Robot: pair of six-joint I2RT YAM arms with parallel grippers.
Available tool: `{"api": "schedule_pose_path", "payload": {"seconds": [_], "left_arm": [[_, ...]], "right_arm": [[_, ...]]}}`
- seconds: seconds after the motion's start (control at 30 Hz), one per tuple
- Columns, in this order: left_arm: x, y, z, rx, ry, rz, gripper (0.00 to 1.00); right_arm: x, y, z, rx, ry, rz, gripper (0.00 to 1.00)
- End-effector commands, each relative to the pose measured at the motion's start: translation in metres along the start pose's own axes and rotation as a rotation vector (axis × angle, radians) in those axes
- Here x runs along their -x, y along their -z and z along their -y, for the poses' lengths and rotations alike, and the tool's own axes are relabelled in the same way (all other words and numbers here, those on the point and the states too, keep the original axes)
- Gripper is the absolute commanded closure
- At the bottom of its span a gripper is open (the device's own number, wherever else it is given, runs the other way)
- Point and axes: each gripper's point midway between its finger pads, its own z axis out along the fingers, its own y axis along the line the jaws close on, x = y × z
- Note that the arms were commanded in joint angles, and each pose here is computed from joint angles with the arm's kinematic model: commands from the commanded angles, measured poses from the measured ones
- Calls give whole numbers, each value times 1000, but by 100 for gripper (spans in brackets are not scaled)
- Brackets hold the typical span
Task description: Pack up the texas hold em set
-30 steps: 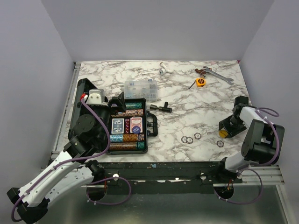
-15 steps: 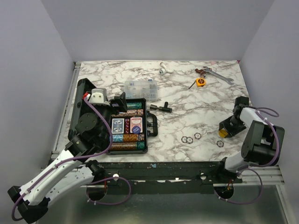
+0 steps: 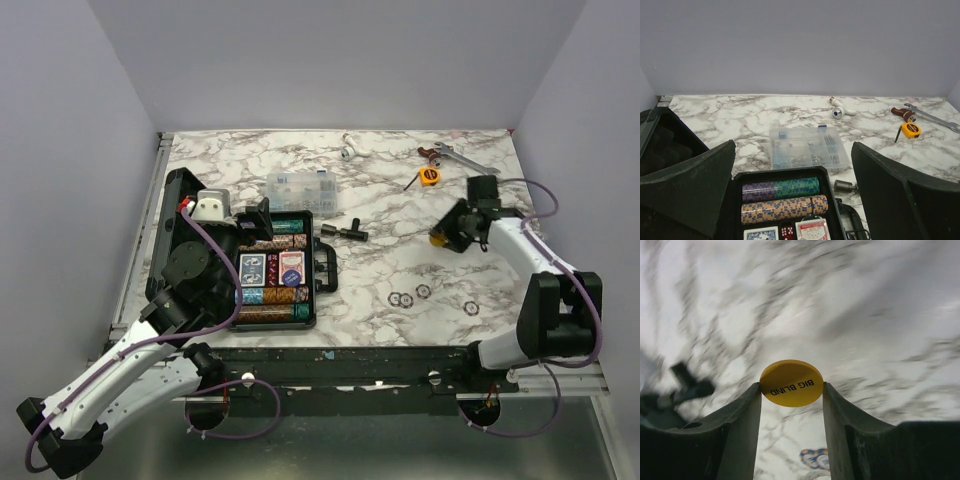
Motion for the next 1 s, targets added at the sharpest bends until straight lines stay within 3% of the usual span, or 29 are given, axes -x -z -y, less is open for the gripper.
{"api": "schedule_pose_path", "payload": {"seconds": [0.0, 0.13, 0.3, 0.63, 0.97], "left_arm": [[11, 0, 0, 4, 4, 21, 2], [12, 0, -3, 17, -2, 25, 2], [17, 2, -6, 29, -4, 38, 1], [26, 8, -14, 46, 10, 74, 1], [27, 9, -12, 33, 24, 77, 2]], "right_arm": [[-55, 13, -108, 259, 231, -54, 69], [-132, 40, -195, 493, 435, -131, 69], [-225, 64, -249, 664, 589, -298, 69], [-318, 55, -256, 638, 749, -433, 69], [-342, 33, -228, 474, 873, -419, 68]]}}
